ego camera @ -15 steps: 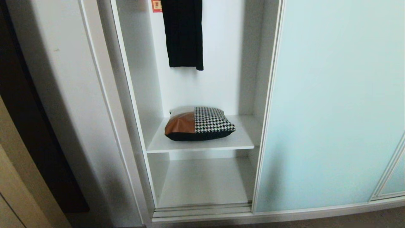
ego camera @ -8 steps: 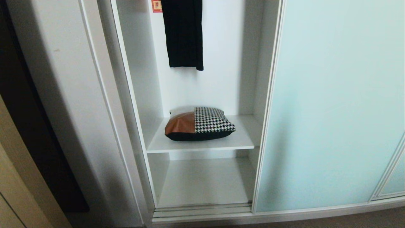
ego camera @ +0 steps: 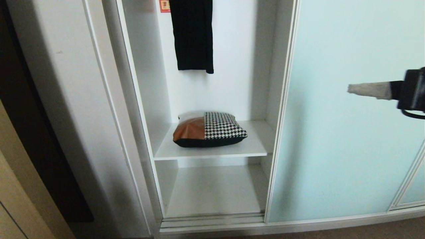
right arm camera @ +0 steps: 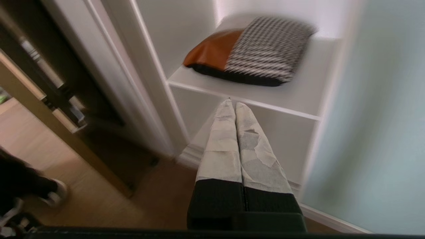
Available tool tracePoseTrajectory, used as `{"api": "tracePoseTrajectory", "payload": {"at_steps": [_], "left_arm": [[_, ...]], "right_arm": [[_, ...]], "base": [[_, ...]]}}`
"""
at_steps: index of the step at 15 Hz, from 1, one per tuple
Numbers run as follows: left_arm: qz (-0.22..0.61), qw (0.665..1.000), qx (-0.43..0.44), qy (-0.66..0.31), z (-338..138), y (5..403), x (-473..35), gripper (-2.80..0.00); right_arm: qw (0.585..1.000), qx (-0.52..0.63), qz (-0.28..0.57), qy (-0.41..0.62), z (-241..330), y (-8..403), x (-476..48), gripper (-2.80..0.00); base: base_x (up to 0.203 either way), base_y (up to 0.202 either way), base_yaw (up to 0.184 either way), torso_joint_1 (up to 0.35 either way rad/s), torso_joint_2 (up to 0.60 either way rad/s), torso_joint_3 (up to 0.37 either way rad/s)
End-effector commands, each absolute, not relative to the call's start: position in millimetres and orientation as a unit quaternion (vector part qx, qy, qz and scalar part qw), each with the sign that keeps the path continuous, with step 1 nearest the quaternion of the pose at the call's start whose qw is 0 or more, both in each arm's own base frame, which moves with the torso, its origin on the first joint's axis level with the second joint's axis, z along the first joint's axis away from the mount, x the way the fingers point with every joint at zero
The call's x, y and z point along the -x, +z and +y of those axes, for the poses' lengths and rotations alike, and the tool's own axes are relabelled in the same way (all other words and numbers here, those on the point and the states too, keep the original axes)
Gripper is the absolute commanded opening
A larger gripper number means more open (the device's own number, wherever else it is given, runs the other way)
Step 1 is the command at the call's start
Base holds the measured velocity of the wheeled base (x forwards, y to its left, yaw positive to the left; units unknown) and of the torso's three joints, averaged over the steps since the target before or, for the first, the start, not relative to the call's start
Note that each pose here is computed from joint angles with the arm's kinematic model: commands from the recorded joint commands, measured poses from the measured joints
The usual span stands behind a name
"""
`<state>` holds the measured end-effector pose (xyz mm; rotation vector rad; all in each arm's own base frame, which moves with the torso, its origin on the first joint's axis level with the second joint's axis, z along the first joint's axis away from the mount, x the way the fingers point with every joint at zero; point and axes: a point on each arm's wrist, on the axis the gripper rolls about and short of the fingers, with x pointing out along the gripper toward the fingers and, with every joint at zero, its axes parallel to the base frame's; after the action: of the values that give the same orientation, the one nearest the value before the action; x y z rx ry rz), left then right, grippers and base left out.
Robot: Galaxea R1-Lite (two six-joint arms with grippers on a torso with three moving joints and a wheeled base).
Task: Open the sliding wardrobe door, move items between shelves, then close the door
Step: Open the door
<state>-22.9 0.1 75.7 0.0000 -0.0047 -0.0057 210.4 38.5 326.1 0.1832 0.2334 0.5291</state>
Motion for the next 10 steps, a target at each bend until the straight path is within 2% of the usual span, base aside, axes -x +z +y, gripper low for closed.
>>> {"api": "tracePoseTrajectory", "payload": {"at_steps": [1,4,10], "left_arm": [[-0.002,1.0,0.0,-0.003,0,76,23,-2.8],[-0.002,1.0,0.0,-0.003,0,76,23,-2.8],[-0.002,1.0,0.0,-0.003,0,76,23,-2.8]], "right_arm": [[0.939,-0.099,0.181,0.274,57,290,-292,-2.8],[0.933,-0.102,0.19,0.287,76,271,-336,-2.8],[0.936,-0.121,0.2,0.265,94,237,-387,-2.8]], "base": [[0.0,0.0,0.0,0.0,0.0,0.0],[0.0,0.0,0.0,0.0,0.0,0.0],[0.0,0.0,0.0,0.0,0.0,0.0]]}}
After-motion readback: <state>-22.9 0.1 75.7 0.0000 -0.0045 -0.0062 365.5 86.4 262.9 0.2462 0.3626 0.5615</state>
